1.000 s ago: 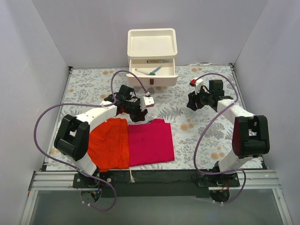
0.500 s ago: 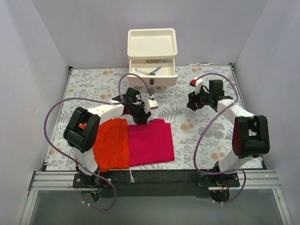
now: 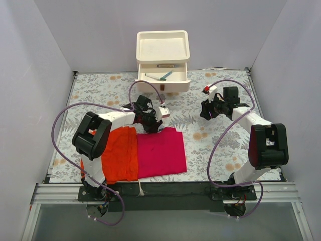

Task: Sort the stationery into containers
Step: Pick up the pen from the center of the board, then place the pen in the storage box.

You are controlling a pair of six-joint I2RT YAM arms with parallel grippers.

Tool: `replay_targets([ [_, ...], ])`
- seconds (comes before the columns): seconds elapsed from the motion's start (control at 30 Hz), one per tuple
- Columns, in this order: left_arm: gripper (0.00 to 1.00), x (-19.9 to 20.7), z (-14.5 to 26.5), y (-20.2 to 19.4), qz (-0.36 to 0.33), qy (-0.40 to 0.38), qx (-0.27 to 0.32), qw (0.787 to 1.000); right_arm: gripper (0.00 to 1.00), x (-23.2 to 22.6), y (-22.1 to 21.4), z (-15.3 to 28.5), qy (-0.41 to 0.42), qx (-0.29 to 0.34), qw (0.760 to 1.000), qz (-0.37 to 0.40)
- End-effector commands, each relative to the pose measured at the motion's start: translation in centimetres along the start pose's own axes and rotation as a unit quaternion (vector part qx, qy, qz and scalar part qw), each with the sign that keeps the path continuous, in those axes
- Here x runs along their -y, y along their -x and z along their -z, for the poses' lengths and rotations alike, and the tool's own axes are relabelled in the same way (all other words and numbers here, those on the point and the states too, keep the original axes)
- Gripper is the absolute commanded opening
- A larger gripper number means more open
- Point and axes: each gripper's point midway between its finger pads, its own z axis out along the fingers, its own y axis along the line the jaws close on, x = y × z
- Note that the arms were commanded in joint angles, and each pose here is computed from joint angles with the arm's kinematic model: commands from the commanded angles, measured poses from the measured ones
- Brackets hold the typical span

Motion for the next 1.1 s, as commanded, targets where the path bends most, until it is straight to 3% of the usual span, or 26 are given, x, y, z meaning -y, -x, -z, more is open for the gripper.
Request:
replay_targets([
  [0.0, 0.28, -0.6, -0.2, 1.1, -0.014, 0.016, 0.006, 1.0, 0.59, 0.2, 0.8, 0.4, -0.002, 0.011, 1.0, 0.012],
  [0.13, 0.22, -0.9, -0.8, 0.3, -0.012, 0.024, -0.01, 1.0, 0.58, 0.3, 1.0, 0.4, -0.004, 0.011, 1.0, 0.014],
  [0.17, 0.12, -1.0, -0.9, 0.3, -0.012, 0.026, -0.012, 1.0, 0.58, 0.3, 1.0, 0.4, -0.004, 0.012, 1.0, 0.014],
  [0.27, 0.0, -0.9, -0.6, 0.2, -0.02, 0.019, -0.019, 0.999, 0.58, 0.3, 1.0, 0.4, -0.004, 0.012, 1.0, 0.014],
  [0.37, 0.0, -0.7, 0.9, 1.5, -0.034, 0.02, -0.011, 0.999, 0.58, 0.3, 1.1, 0.5, -0.005, 0.013, 1.0, 0.016],
  [0.53, 0.0, -2.9, 7.3, 10.1, -0.117, 0.078, 0.101, 0.985, 0.58, 0.7, 1.8, 0.4, -0.008, 0.018, 1.0, 0.02],
  [0.6, 0.0, -3.3, 10.9, 14.7, -0.157, 0.099, 0.153, 0.971, 0.58, 0.8, 1.8, 0.3, -0.008, 0.019, 1.0, 0.021],
  [0.83, 0.0, -4.3, 18.5, 24.3, -0.268, 0.17, 0.259, 0.912, 0.58, 1.1, 2.0, -0.4, -0.004, 0.022, 1.0, 0.022],
  [0.93, 0.0, -6.4, 19.9, 27.3, -0.28, 0.211, 0.276, 0.895, 0.58, 1.3, 2.3, -0.4, -0.006, 0.025, 0.999, 0.024],
  [1.07, 0.0, -10.5, 19.4, 28.3, -0.271, 0.272, 0.253, 0.888, 0.58, 1.4, 2.4, -0.3, -0.007, 0.026, 0.999, 0.025],
])
